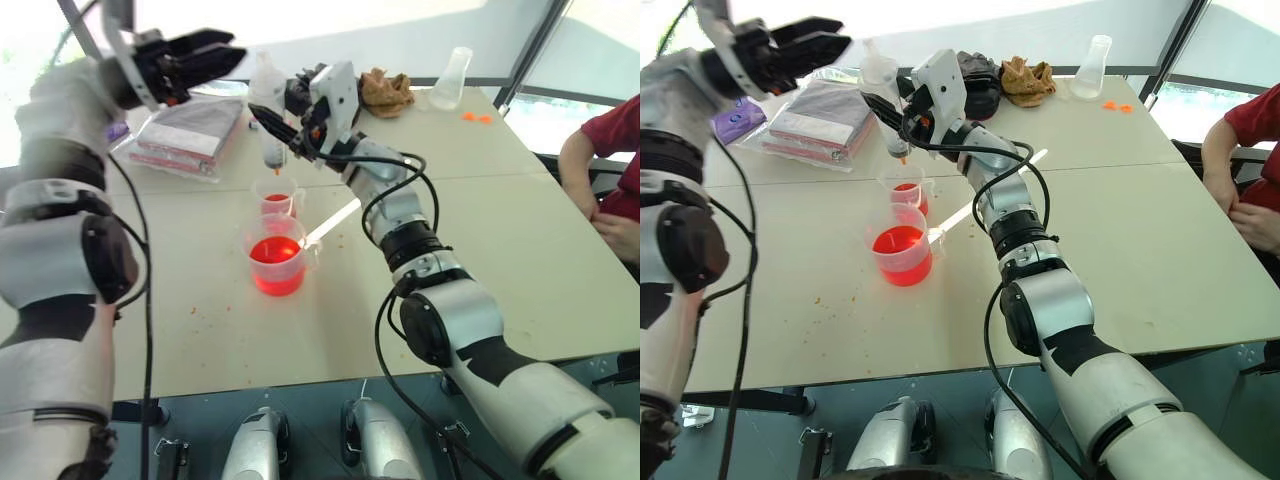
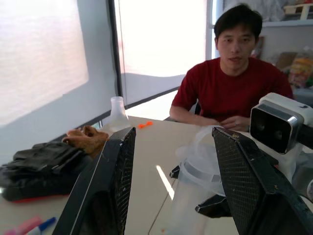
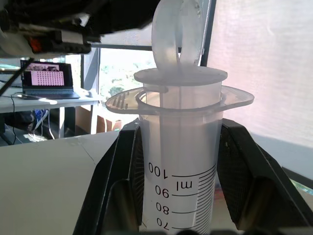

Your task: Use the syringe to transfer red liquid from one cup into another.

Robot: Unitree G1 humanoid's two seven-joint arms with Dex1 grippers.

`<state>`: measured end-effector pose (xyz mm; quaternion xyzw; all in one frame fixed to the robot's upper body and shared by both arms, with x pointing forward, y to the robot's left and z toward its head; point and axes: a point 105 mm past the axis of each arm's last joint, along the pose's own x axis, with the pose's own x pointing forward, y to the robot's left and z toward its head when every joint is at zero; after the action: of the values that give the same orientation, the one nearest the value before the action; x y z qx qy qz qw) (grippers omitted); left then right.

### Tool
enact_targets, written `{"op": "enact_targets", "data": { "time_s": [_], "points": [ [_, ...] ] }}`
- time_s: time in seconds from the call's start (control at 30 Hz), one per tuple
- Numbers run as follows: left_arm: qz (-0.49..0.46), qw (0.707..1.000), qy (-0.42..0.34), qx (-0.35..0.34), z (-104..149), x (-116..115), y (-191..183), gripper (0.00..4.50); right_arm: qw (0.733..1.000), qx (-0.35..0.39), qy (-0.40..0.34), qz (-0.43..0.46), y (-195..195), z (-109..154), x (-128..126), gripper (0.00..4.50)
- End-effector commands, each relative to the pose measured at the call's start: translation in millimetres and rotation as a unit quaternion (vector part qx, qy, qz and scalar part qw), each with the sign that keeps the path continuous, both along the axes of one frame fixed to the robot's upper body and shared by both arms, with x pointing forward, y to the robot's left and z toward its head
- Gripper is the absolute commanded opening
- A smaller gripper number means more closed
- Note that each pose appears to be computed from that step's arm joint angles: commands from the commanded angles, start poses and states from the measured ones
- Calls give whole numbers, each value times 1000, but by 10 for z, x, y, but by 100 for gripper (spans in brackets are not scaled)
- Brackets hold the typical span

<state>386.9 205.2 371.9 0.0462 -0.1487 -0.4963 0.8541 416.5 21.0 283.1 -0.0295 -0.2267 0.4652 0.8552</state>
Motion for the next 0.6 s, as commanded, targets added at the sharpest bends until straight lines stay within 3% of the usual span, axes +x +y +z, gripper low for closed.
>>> {"op": "enact_targets", "data": {
  "time_s": [0.03,0.13,0.27,0.37,0.5,0.6],
  "points": [
    [34,999,-12,-35,81,-107,285,258,1000,14,-28,0,-36,193,-42,151],
    [61,998,-5,-19,-68,-204,432,258,999,33,-27,-4,-121,343,-34,151],
    [88,995,27,30,-521,-448,409,258,997,71,-4,5,-459,832,-70,151],
    [97,993,66,32,-830,-721,331,258,998,31,56,3,-809,998,-128,151],
    [129,986,101,33,-1149,-987,302,258,983,-63,173,-26,-1184,850,-192,151],
    [135,982,129,31,-1357,-1199,226,258,919,-140,364,-60,-1534,330,-262,151]
  ]
}}
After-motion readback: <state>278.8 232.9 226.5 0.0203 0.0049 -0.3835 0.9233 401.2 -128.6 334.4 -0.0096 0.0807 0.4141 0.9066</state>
